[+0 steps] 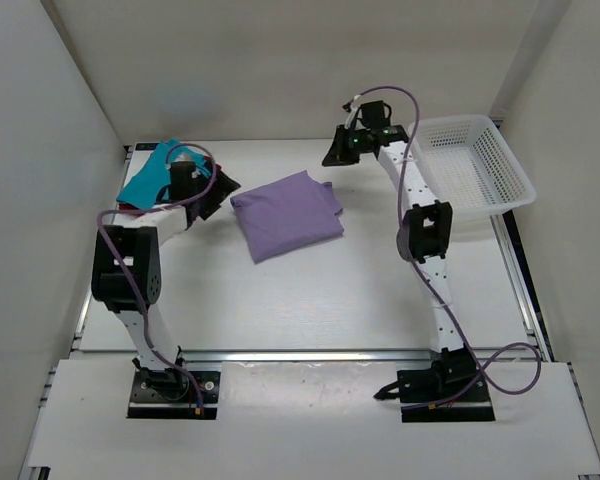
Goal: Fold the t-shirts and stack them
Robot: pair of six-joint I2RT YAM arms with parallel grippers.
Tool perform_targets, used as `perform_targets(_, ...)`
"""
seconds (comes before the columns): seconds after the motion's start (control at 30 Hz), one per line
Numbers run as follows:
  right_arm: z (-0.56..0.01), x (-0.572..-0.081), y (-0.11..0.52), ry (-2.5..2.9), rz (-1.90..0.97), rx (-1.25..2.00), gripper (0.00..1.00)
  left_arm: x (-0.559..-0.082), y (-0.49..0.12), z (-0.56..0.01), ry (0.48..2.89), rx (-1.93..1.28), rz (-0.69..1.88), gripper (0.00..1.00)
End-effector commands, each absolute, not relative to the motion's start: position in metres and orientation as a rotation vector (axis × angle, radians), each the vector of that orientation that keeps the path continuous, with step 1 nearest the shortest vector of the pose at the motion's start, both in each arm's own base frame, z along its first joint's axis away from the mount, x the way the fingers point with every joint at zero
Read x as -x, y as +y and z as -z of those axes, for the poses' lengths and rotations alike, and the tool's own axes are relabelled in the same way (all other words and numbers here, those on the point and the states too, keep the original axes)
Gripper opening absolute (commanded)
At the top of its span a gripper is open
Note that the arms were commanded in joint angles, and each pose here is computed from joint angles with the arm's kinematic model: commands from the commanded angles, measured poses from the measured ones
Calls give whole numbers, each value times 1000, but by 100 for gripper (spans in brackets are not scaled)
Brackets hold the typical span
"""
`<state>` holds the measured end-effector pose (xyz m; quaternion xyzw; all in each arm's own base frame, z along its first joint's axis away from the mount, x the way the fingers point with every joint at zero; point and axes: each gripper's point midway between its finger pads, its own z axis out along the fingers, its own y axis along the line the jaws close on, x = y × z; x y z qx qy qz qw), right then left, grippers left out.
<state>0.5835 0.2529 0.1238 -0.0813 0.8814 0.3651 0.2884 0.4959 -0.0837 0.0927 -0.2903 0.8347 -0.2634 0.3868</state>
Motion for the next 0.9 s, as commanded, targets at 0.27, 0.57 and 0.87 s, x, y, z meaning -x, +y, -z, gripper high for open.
perform_targets(0.27, -62, -550, 276, 2542, -864, 297, 0, -501, -165, -74, 2200, 485, 808, 45)
perform_targets(0.57, -19, -554, 247, 2634, -811, 211, 0, -508, -111, -61, 2112, 656, 852, 41)
perform_targets(0.87, -106, -556, 258, 2486, -839, 264, 9, -482, -129, -125, 1992, 530, 946, 71)
